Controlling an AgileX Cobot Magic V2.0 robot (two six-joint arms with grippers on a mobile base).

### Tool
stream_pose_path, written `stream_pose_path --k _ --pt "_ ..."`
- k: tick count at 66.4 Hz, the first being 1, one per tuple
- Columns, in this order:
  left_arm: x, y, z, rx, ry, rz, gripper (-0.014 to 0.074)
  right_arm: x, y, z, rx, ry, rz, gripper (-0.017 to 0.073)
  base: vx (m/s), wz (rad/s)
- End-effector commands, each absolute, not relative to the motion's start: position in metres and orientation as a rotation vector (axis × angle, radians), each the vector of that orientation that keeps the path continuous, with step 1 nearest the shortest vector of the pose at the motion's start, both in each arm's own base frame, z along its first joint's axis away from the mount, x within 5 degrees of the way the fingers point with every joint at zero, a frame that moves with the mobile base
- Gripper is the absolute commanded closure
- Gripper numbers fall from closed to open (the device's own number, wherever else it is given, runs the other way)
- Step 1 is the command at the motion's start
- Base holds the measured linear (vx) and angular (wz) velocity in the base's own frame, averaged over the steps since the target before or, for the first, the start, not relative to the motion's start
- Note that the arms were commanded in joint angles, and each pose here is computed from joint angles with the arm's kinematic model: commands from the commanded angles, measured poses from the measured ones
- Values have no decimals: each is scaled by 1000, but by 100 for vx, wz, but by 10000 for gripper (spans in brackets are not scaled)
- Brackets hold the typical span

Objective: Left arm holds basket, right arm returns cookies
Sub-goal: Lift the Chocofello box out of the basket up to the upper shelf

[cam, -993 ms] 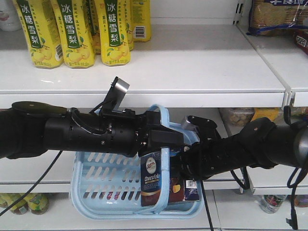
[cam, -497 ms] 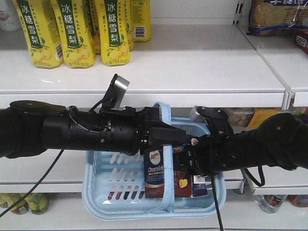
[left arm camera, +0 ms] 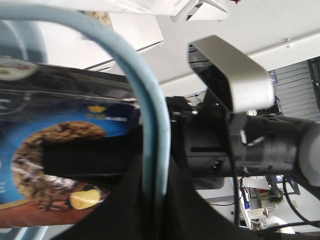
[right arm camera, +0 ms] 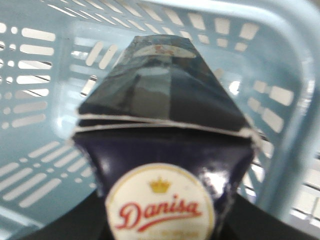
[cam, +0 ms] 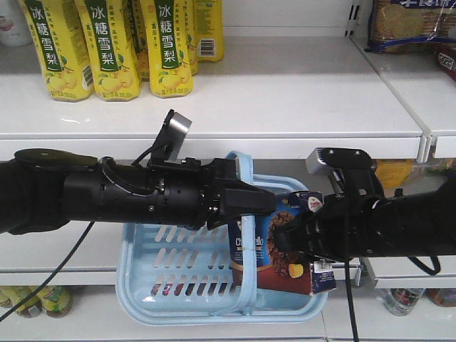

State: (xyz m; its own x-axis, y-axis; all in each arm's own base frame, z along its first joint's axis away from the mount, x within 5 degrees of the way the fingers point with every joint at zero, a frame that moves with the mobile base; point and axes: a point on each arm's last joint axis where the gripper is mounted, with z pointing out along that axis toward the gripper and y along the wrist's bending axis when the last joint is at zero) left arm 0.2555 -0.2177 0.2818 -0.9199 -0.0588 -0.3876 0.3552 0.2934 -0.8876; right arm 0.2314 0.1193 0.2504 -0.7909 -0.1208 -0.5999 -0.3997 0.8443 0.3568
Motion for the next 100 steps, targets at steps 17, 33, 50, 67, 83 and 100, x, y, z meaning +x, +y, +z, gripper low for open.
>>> stream_pose_path --k 17,33,50,67,83,100 --pt "251 -218 318 247 2061 -1785 600 199 98 305 -380 2295 543 385 0 0" --pt "251 -218 318 247 2061 -1785 600 166 83 343 -410 2210 495 385 0 0" --pt "251 -218 318 247 2061 -1785 600 143 73 400 -414 2106 479 385 0 0" --pt "251 -218 318 247 2061 -1785 600 154 71 443 -344 1895 434 385 0 0" --pt "251 -218 318 247 2061 -1785 600 201 82 450 -277 1767 400 385 0 0" --pt "251 -218 318 247 2061 -1785 600 257 77 443 -160 1759 349 382 0 0"
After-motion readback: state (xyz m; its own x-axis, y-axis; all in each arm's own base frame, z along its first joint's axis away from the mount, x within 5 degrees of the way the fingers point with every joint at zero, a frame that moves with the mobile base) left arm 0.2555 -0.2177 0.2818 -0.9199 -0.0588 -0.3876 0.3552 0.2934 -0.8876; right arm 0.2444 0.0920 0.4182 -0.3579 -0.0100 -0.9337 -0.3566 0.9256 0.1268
